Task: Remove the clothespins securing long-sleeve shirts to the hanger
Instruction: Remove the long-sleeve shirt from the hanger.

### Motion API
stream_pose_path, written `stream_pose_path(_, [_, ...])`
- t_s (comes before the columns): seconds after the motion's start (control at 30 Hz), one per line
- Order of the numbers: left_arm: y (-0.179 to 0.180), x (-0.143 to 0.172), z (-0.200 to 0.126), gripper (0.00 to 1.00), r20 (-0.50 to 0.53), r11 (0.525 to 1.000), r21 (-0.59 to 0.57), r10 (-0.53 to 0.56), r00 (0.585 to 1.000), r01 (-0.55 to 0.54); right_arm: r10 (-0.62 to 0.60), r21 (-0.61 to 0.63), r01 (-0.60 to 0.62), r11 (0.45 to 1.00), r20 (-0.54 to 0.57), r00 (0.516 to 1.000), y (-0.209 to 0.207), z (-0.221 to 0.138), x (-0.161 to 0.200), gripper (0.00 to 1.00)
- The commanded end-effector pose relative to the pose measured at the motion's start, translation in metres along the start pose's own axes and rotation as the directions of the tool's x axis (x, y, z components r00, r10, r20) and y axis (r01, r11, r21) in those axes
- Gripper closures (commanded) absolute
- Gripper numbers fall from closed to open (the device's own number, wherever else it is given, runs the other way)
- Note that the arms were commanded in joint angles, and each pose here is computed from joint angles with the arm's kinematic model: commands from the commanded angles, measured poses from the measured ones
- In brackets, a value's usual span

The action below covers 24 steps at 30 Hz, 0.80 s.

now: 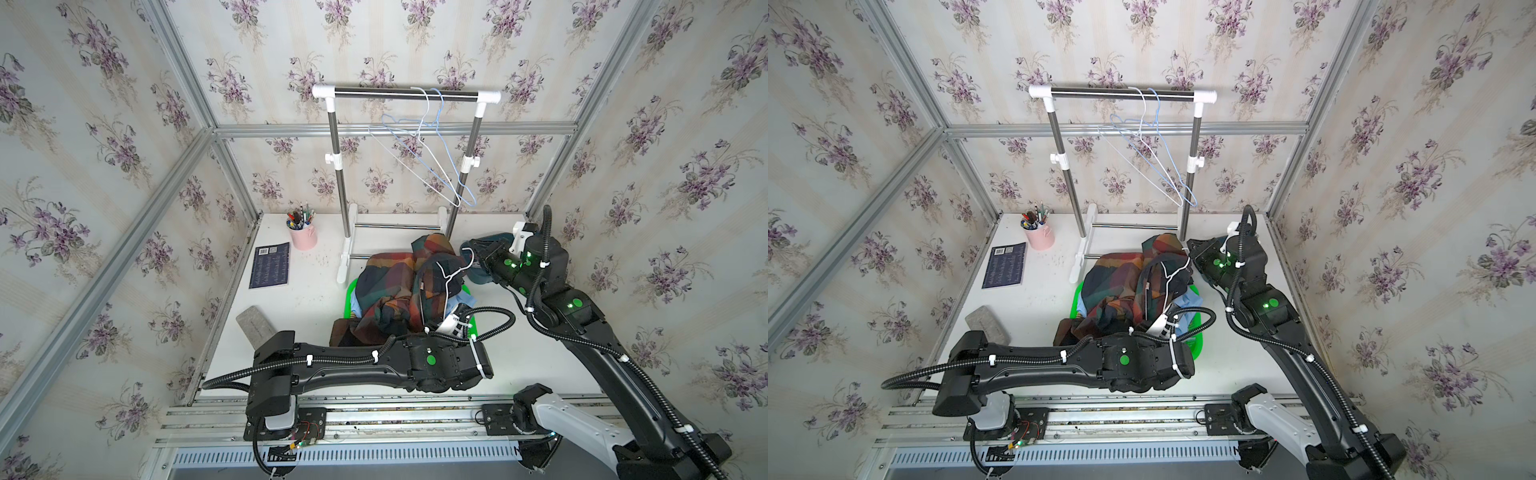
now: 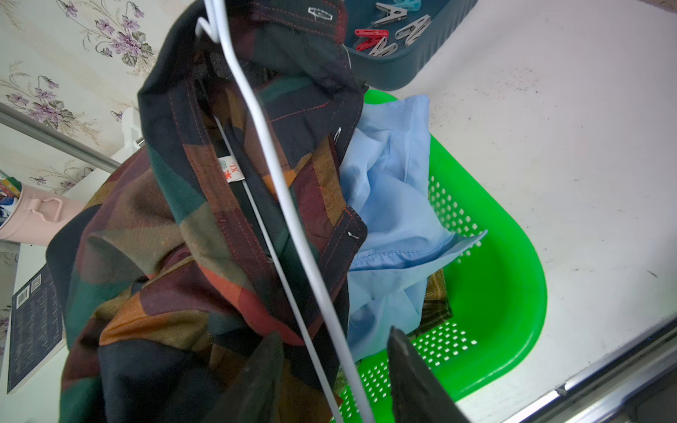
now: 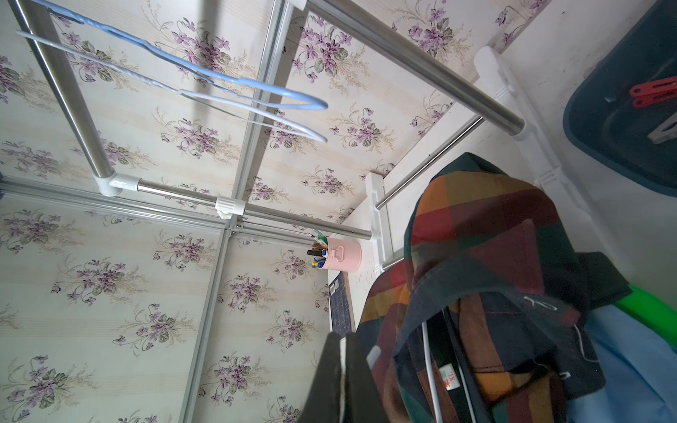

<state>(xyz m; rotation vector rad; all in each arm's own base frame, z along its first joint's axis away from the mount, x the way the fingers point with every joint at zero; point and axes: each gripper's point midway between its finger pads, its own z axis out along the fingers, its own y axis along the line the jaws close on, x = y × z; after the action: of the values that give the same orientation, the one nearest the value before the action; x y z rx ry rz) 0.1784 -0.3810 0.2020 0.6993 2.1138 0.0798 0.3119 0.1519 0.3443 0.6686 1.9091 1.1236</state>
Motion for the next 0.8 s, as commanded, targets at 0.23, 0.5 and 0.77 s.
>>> stream_pose_path(0.23, [0.031, -0.006, -0.012, 1.00, 0.034, 0.998, -0.040, -0.041, 0.999, 0.042, 0.006, -0.032, -0.006, 0.999, 0.006, 1.000, 0.004, -0.003, 0.000, 1.00])
stream_pose_path(0.5, [0.073, -0.012, -0.042, 1.00, 0.059, 0.999, 0.030, -0.016, 0.998, 0.015, -0.033, -0.037, 0.033, 0.999, -0.024, 0.999, -0.003, -0.005, 0.009, 0.54])
stream_pose_path(0.77, [0.124, -0.019, -0.085, 1.00, 0.105, 0.986, 0.163, -0.028, 0.994, 0.011, -0.235, 0.018, 0.234, 0.972, 0.003, 0.972, 0.005, -0.001, -0.005, 0.14])
